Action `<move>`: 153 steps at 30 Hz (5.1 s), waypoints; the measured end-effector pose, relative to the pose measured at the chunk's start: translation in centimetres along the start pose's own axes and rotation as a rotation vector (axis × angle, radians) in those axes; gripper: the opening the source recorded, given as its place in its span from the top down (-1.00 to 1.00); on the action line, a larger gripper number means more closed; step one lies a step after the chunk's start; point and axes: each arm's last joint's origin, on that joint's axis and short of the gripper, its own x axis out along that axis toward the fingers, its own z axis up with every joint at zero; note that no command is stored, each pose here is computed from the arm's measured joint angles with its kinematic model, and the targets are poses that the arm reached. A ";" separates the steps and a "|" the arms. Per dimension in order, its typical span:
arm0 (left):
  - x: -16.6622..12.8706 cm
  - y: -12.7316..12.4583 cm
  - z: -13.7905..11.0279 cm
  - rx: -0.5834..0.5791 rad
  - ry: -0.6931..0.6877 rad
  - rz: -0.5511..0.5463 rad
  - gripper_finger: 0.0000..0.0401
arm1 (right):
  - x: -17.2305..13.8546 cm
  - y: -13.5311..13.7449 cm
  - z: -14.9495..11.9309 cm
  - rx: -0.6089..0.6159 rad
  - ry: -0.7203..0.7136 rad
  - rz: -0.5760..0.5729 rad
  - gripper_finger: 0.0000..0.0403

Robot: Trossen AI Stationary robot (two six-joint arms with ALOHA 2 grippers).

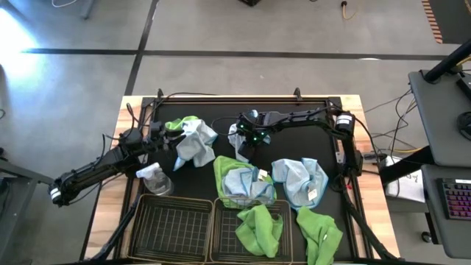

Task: Sort microfiber towel by color & place in baskets
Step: Put the top right blue towel into the left wire basket

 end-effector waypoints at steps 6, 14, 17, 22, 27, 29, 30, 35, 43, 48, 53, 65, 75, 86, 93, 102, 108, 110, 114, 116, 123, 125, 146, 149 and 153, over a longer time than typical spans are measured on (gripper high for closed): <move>0.0 0.0 0.0 0.000 0.000 0.000 0.31 | 0.0 0.0 0.0 0.000 0.000 0.000 0.74; 0.0 0.0 0.0 0.000 0.000 0.000 0.31 | -0.3 0.1 0.0 0.000 0.002 0.001 0.95; 0.0 0.0 0.0 0.000 0.000 0.000 0.31 | -1.0 0.2 0.1 -0.003 -0.011 0.004 0.95; 0.0 0.0 0.0 0.000 0.000 0.000 0.31 | -3.4 0.7 0.5 -0.052 -0.066 0.017 0.95; 0.0 0.0 0.0 0.000 0.000 0.000 0.31 | -6.0 1.2 0.7 -0.075 -0.134 0.028 0.95; 0.0 0.0 0.0 0.000 0.000 0.000 0.31 | -7.1 1.3 0.8 -0.080 -0.162 0.033 0.95; 0.0 0.0 0.0 0.000 0.000 0.000 0.31 | -7.7 1.5 0.8 -0.090 -0.178 0.035 0.95; 0.0 0.0 0.0 0.000 0.000 0.000 0.31 | -10.3 1.9 0.9 -0.116 -0.251 0.044 0.95; 0.0 0.0 0.0 0.000 0.000 0.000 0.31 | -13.6 2.4 0.8 -0.135 -0.354 0.061 0.95; 0.0 -0.1 0.3 -0.018 -0.030 -0.012 0.31 | -14.4 2.5 0.7 -0.138 -0.377 0.065 0.95; -0.1 -0.5 1.1 -0.109 -0.114 -0.055 0.31 | -14.6 2.6 0.8 -0.140 -0.389 0.067 0.95; -1.3 -2.2 4.3 -0.233 -0.405 -0.335 0.31 | -16.1 3.1 2.1 -0.157 -0.499 0.087 0.95; -0.4 -1.8 3.6 -0.244 -0.314 -0.283 0.31 | -19.2 4.1 3.9 -0.145 -0.647 0.130 0.95; 0.6 -2.4 4.0 -0.114 -0.284 -0.443 0.31 | -20.2 5.5 4.4 -0.173 -0.701 0.167 0.95; 1.3 -2.8 3.8 -0.032 -0.228 -0.592 0.31 | -20.2 5.7 4.4 -0.180 -0.704 0.171 0.95; 2.6 -1.6 3.3 -0.089 -0.285 -0.296 0.31 | -20.1 5.8 4.3 -0.177 -0.687 0.170 0.95; 3.0 -1.0 3.2 0.012 -0.341 -0.115 0.31 | -19.8 5.6 4.0 -0.172 -0.640 0.159 0.95; 3.1 -0.9 3.1 0.083 -0.336 -0.099 0.31 | -19.7 5.6 3.9 -0.172 -0.633 0.157 0.95; 3.1 -0.9 3.0 0.220 -0.331 -0.087 0.31 | -19.7 5.6 3.9 -0.184 -0.630 0.152 0.95; 3.2 -1.0 3.0 0.281 -0.322 -0.112 0.31 | -19.7 5.6 3.9 -0.185 -0.631 0.152 0.95; 4.7 -2.5 6.0 0.315 -0.184 -0.210 0.31 | -19.7 5.6 3.9 -0.216 -0.639 0.123 0.95; 5.4 -3.0 7.3 0.330 -0.127 -0.198 0.31 | -19.7 5.5 3.9 -0.214 -0.642 0.112 0.95; 11.3 -5.4 10.9 0.383 0.028 -0.325 0.31 | -20.2 5.6 4.5 -0.223 -0.731 0.065 0.95; 12.3 -5.4 10.9 0.394 0.042 -0.328 0.31 | -20.2 5.6 4.5 -0.227 -0.736 0.065 0.95; 13.7 -5.2 10.9 0.413 0.066 -0.322 0.31 | -20.2 5.6 4.5 -0.228 -0.736 0.065 0.95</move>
